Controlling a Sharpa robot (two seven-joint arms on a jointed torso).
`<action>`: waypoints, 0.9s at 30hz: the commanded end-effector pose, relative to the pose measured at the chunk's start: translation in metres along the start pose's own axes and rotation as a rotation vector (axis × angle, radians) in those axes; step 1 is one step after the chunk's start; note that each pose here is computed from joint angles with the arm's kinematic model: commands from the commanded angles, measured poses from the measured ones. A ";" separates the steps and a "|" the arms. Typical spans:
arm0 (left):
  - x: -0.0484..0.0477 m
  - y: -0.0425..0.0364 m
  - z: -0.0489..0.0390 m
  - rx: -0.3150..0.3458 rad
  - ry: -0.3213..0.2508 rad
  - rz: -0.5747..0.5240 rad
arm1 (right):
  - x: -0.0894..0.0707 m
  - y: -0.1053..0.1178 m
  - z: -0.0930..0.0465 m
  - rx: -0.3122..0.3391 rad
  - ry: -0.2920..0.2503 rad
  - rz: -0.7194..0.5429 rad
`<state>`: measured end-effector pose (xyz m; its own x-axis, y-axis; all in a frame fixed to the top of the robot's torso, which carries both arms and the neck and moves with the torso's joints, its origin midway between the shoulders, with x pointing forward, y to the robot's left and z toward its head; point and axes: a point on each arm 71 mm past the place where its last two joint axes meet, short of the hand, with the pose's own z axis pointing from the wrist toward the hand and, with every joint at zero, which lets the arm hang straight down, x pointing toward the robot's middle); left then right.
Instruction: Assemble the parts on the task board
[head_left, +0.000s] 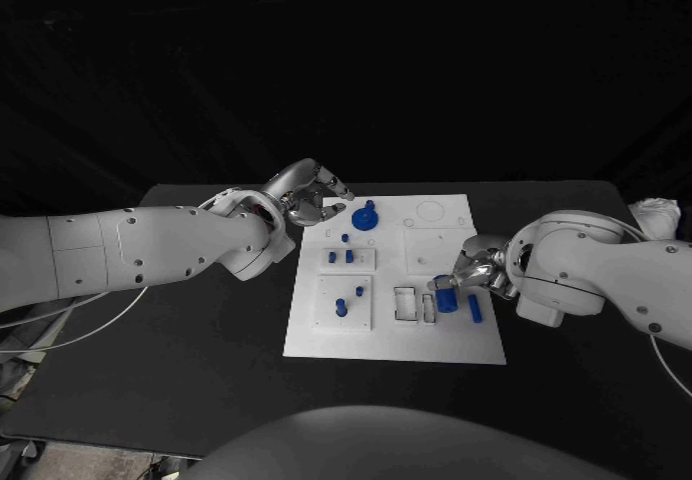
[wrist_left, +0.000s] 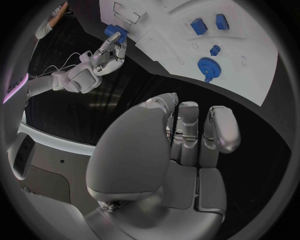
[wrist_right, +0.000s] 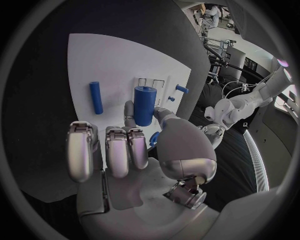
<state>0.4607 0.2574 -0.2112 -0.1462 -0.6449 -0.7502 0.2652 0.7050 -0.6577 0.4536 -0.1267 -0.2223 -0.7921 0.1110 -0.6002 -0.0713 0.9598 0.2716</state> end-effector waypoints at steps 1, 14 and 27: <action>0.0009 -0.0011 0.0003 0.003 0.007 -0.005 | 0.002 0.006 -0.001 -0.026 0.023 0.059; 0.0026 -0.0012 0.0017 0.001 0.012 -0.005 | 0.003 0.027 0.007 -0.046 0.070 0.055; 0.0032 -0.0013 0.0013 0.000 0.016 -0.007 | 0.011 0.042 0.022 -0.045 0.112 0.031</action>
<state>0.4614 0.2560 -0.2125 -0.1503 -0.6439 -0.7502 0.2632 0.7053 -0.6582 0.4573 -0.0813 -0.2324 -0.8419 0.1321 -0.5233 -0.0558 0.9431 0.3279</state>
